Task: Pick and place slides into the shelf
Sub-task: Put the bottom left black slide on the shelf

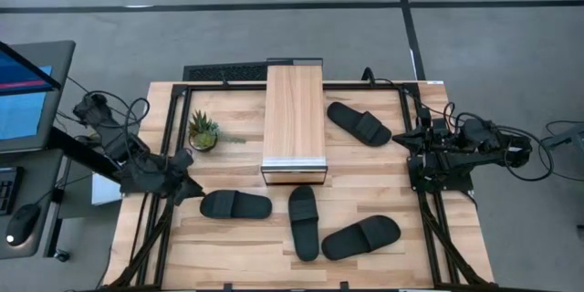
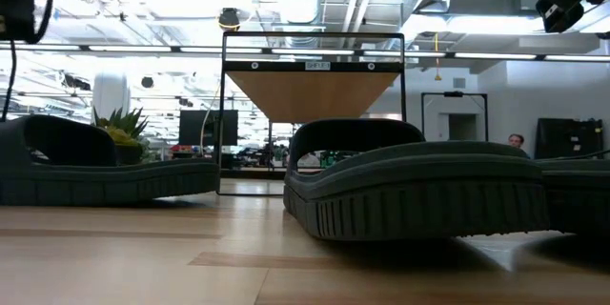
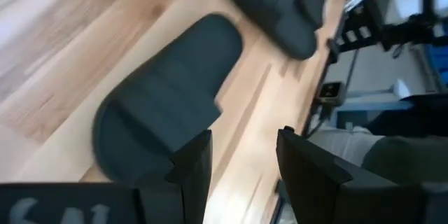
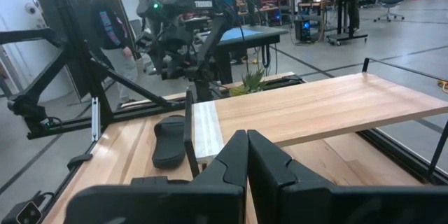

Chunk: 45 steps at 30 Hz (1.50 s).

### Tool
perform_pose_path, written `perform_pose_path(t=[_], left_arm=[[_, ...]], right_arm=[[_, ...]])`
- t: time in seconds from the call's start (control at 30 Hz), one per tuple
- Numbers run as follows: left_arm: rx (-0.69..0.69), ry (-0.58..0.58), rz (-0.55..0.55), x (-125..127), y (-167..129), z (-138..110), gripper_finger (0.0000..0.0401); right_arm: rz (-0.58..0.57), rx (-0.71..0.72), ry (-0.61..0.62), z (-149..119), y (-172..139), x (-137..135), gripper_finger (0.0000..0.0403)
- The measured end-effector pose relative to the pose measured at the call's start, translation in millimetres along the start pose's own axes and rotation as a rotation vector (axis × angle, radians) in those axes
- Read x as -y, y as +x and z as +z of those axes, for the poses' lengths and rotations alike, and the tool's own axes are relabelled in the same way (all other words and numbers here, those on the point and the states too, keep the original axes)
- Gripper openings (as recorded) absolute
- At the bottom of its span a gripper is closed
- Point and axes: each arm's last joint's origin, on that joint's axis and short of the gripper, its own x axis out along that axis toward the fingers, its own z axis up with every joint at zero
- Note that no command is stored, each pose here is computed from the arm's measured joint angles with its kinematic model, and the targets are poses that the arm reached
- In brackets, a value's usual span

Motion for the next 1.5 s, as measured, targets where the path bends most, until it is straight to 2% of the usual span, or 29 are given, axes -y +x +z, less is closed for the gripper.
perform_pose_path(t=[0.13, 0.23, 0.37, 0.5, 0.67, 1.1, 1.5], left_arm=[[0.059, -0.069, 0.043, -0.6, 3.2, -2.2, 0.0148], [0.101, -0.179, 0.067, -1.6, 12.0, -4.5, 0.0148], [0.035, -0.326, 0.011, -1.4, 31.8, -13.5, 0.0148], [-0.008, -0.405, -0.052, -3.2, 49.4, -21.2, 0.0148], [-0.061, -0.489, 0.010, -11.9, 62.4, -28.7, 0.0148], [-0.029, -0.570, 0.167, -19.0, 81.9, -35.1, 0.0148], [0.026, -0.616, 0.236, -21.2, 95.5, -34.3, 0.0148]], right_arm=[[0.000, 0.000, 0.000, 0.0, 0.0, 0.0, 0.0000], [0.001, 0.000, 0.000, 0.1, -0.1, 0.0, 0.0000], [0.001, 0.000, 0.000, 0.1, 0.0, 0.0, 0.0000], [0.001, 0.000, 0.000, 0.0, -0.1, 0.0, 0.0000], [0.001, 0.000, 0.000, 0.1, -0.1, 0.0, 0.0000], [0.001, 0.001, 0.000, 0.1, -0.1, 0.0, 0.0000], [0.000, 0.000, 0.000, 0.0, 0.0, 0.0, 0.0000]])
